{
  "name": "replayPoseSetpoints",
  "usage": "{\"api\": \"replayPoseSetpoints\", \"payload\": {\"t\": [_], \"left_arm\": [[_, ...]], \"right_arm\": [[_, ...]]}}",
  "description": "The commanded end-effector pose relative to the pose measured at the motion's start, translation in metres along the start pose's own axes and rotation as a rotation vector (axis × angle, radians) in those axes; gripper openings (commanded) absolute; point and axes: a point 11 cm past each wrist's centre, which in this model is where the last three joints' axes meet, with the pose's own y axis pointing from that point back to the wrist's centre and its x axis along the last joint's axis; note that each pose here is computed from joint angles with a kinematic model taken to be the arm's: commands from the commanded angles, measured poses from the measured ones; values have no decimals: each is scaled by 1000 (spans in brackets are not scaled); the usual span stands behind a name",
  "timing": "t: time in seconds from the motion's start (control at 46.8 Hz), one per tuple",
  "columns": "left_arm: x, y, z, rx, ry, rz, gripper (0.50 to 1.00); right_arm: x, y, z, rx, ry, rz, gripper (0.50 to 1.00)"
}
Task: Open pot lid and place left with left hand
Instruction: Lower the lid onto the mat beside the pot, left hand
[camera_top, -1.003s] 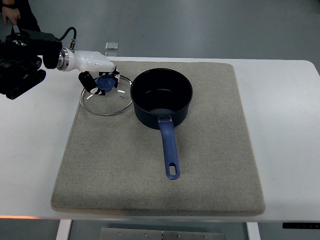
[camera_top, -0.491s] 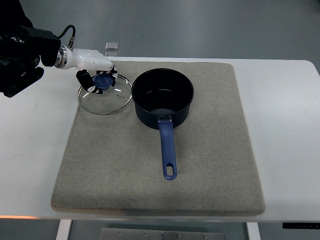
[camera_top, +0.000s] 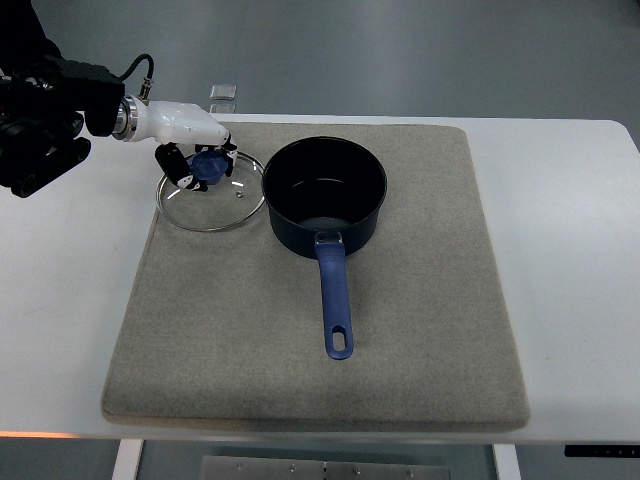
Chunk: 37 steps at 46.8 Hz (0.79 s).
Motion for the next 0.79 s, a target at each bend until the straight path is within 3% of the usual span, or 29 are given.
{"api": "replayPoseSetpoints", "payload": {"t": [0.0,0.192,0.235,0.299,0.342,0.769], "left_arm": [[0,0,0,0,0,0,500],[0,0,0,0,3,1,508],[0,0,0,1,1,1,546],[1,-1,1,-4,3,5,670],[-1,-1,2,-6,5,2,692],[-1,-2,3,-10,4,0,797]], "right_arm": [[0,0,0,0,0,-1,915],[0,0,0,0,0,-1,917],[0,0,0,0,0,-1,915],[0,0,0,0,0,0,915],[0,0,0,0,0,-1,915],[0,0,0,0,0,-1,917]]}}
